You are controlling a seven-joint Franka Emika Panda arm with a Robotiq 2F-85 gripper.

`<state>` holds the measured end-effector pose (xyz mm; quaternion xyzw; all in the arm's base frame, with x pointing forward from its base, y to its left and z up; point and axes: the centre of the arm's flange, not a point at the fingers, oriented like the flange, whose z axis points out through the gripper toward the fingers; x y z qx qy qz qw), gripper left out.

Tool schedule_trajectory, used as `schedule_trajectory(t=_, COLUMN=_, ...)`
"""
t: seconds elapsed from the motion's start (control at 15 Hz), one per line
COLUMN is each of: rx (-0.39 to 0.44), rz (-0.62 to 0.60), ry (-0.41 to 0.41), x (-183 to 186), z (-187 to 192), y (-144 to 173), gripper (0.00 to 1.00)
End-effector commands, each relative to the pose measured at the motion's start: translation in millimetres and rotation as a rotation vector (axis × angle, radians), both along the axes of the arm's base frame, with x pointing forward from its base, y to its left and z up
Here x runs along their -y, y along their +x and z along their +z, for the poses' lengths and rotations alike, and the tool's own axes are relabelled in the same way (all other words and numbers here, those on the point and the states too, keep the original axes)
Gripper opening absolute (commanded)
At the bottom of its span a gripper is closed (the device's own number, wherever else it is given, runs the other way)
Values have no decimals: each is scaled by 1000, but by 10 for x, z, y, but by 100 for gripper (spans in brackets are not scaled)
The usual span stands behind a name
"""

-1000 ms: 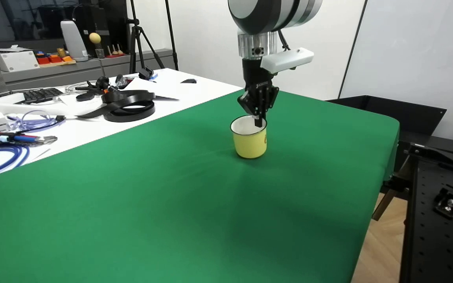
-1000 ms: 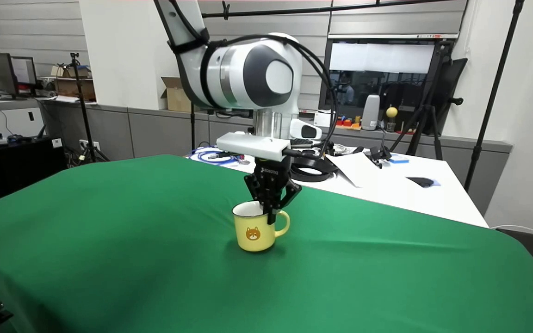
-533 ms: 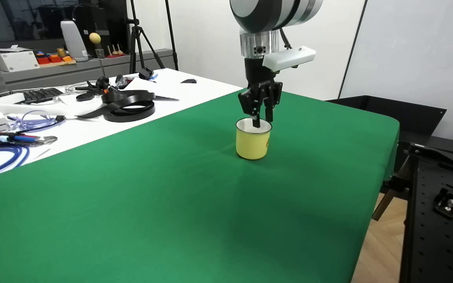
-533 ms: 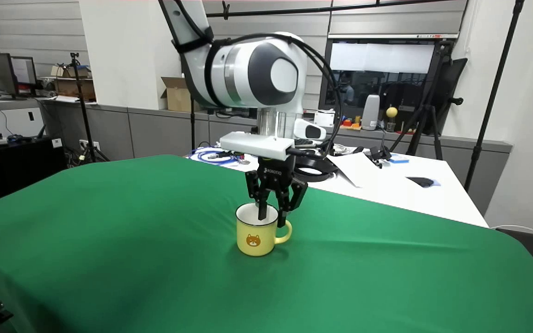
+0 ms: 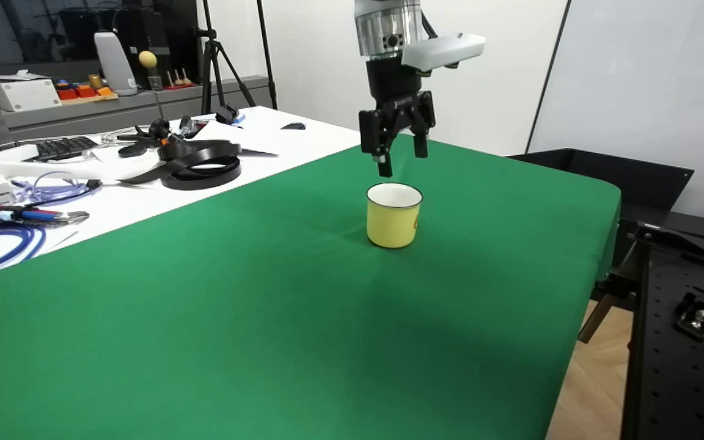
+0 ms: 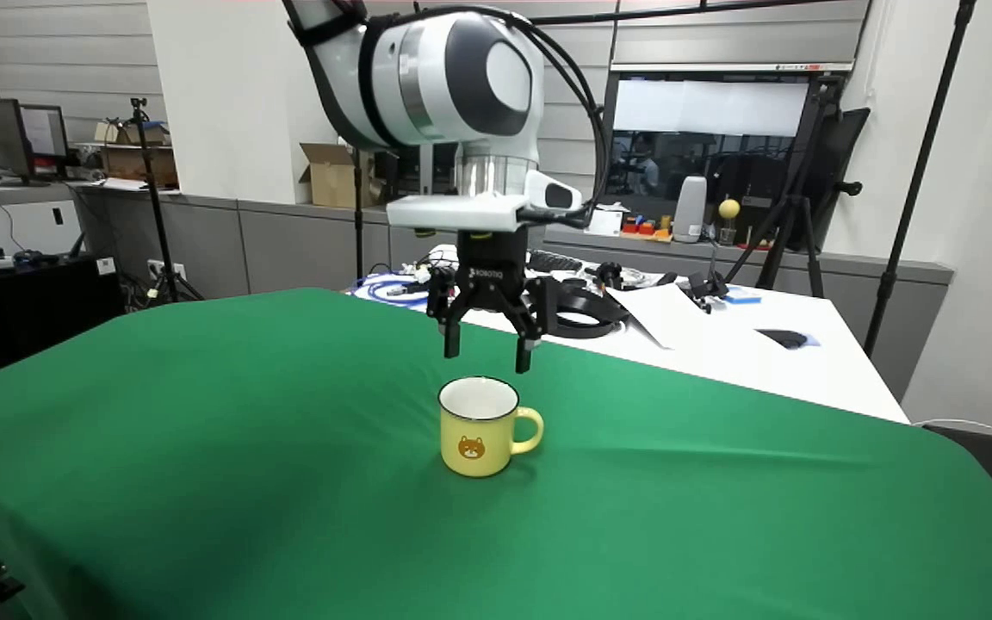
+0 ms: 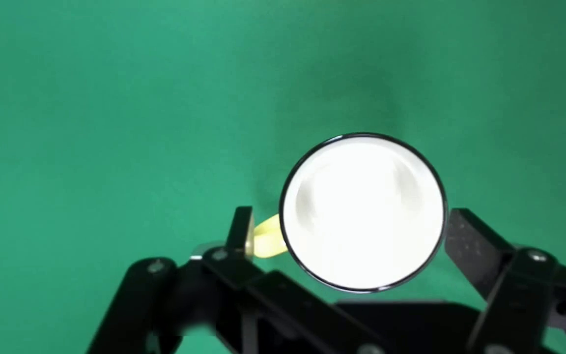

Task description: Move the mug to the right slightly

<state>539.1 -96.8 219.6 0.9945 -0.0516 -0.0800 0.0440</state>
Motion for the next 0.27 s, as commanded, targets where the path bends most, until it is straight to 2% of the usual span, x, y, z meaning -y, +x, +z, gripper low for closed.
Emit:
schedule_trajectory(t=0.0, rx=-30, rz=27, ry=-27, x=-182, z=356, y=-39, gripper=100)
schedule_trajectory(t=0.2, rx=-52, rz=68, ry=-33, x=-314, z=481, y=-65, gripper=100)
